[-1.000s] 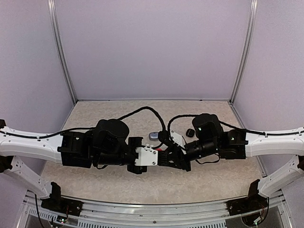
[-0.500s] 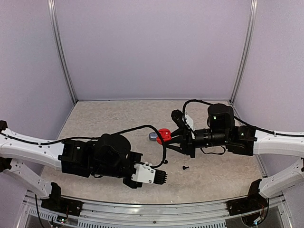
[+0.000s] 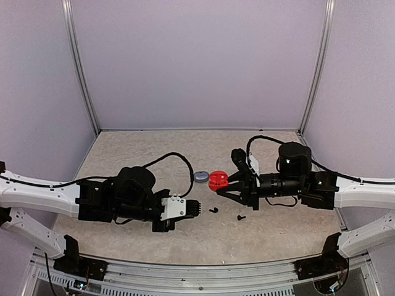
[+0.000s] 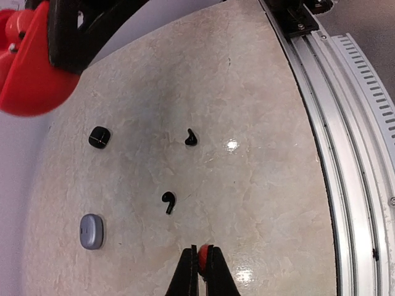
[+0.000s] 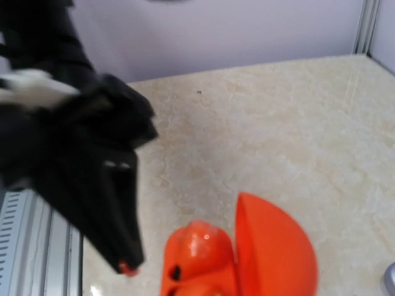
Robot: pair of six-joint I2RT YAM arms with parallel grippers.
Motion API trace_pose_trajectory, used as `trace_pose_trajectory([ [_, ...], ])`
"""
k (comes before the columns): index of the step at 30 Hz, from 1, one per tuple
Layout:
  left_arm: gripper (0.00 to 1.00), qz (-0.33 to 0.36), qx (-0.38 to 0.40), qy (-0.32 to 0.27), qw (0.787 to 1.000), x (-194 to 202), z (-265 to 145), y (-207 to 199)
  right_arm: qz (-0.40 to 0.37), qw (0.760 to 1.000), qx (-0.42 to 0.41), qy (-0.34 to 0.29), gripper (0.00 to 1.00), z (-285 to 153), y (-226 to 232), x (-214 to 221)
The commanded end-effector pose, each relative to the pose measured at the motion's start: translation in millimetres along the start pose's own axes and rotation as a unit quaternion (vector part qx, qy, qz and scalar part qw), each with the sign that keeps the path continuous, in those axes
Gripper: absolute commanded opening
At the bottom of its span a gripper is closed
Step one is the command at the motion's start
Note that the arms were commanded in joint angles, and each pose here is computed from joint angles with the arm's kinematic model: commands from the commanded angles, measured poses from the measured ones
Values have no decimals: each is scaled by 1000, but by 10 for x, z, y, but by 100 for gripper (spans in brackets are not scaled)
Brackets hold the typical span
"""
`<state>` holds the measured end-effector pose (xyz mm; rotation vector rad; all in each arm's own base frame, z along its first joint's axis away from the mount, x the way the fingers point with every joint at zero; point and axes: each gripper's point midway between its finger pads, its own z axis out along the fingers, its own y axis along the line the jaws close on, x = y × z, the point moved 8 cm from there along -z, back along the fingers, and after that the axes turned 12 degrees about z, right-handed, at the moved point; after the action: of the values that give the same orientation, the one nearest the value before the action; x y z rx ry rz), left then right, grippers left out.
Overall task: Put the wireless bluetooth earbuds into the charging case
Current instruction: Adjust the left earbud in the left side groove of the charging case.
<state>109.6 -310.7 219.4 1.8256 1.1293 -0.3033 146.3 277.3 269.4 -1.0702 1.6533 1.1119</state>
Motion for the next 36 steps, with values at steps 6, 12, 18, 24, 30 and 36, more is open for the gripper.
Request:
trace_pose_trajectory([
  [6,2,-116,25,18,993,236,282,-146,-35,999,11,-35,0,-102,8,-86],
  [12,2,-77,151,50,984,233,590,-689,-28,999,19,-35,0,-122,-6,-63],
  [18,5,-46,231,23,972,67,663,-1014,-23,999,24,-34,0,-139,-18,-63],
  [24,38,-49,243,38,968,108,683,-1090,-20,999,24,-31,0,-129,-29,-50],
  [30,55,-79,148,-23,986,4,390,-628,-17,999,30,-30,0,-132,-54,-32],
  [36,77,-202,-30,-142,968,-73,-205,169,-12,999,27,-31,0,-137,-78,8],
])
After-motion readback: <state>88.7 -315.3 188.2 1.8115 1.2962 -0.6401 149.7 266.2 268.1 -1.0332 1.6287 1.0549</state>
